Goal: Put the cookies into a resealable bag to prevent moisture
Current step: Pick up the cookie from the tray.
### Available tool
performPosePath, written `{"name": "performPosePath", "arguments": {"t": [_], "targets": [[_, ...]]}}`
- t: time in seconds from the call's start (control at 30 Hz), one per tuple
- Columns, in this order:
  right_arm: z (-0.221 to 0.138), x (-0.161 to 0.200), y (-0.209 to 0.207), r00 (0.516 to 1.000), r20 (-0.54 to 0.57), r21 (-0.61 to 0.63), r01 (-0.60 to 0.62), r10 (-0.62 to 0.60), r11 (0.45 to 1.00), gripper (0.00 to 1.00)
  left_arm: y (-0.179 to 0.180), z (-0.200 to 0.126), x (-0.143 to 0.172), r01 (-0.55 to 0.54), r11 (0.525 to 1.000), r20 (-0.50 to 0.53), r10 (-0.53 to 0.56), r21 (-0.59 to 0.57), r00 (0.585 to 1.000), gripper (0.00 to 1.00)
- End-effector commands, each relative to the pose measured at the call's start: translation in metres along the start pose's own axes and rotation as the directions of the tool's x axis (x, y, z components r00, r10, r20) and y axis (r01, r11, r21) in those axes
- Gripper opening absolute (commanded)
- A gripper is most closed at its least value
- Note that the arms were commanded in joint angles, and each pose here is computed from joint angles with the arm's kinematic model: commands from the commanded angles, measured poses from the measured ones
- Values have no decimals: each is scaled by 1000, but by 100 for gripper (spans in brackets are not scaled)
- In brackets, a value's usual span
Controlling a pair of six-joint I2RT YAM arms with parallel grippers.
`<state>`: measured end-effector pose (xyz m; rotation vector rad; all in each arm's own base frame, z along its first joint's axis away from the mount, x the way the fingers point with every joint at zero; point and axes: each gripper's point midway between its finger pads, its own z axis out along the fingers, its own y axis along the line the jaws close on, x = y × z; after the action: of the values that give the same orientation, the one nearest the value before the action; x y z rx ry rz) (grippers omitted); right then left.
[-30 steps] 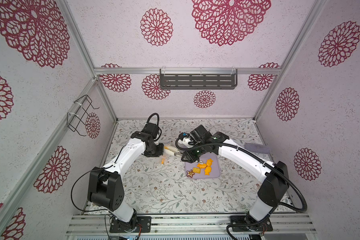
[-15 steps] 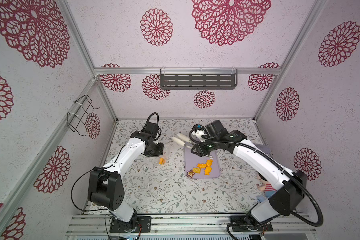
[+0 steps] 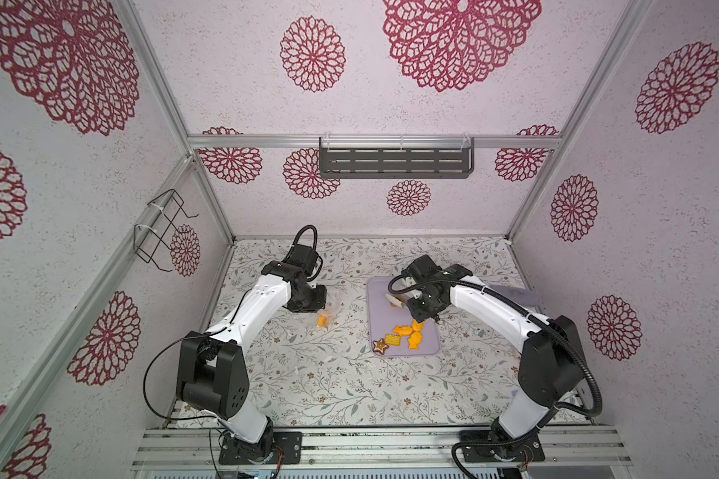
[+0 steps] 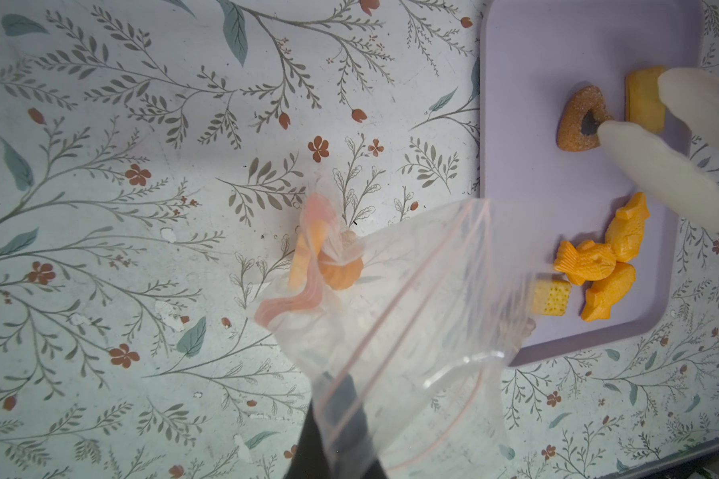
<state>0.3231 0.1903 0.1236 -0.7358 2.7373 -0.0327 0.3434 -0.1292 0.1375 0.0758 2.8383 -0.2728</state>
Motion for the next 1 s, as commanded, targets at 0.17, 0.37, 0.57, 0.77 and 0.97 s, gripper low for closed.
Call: {"name": "performPosePath", "arguments": {"t": [0.17, 0.37, 0.57, 0.77, 0.97], "targets": [[-4, 4, -9, 1000, -1, 64, 11, -11, 998, 54, 2, -3, -1, -6, 1000, 6, 6, -8, 1000, 0], [7, 3, -2, 1000, -20, 30, 17, -17, 999, 54, 2, -3, -1, -6, 1000, 6, 6, -6, 1000, 0], [19, 9, 4, 998, -53, 3, 22, -21, 1000, 54, 3, -4, 0, -8, 1000, 2, 8, -18, 1000, 0], [27, 12, 3, 996, -87, 13, 23, -22, 1000, 51, 4, -4, 0, -6, 1000, 1, 6, -19, 1000, 0], [18, 10, -4, 997, -74, 53, 25, -21, 998, 42, 4, -6, -1, -9, 1000, 5, 9, -24, 1000, 0]]}}
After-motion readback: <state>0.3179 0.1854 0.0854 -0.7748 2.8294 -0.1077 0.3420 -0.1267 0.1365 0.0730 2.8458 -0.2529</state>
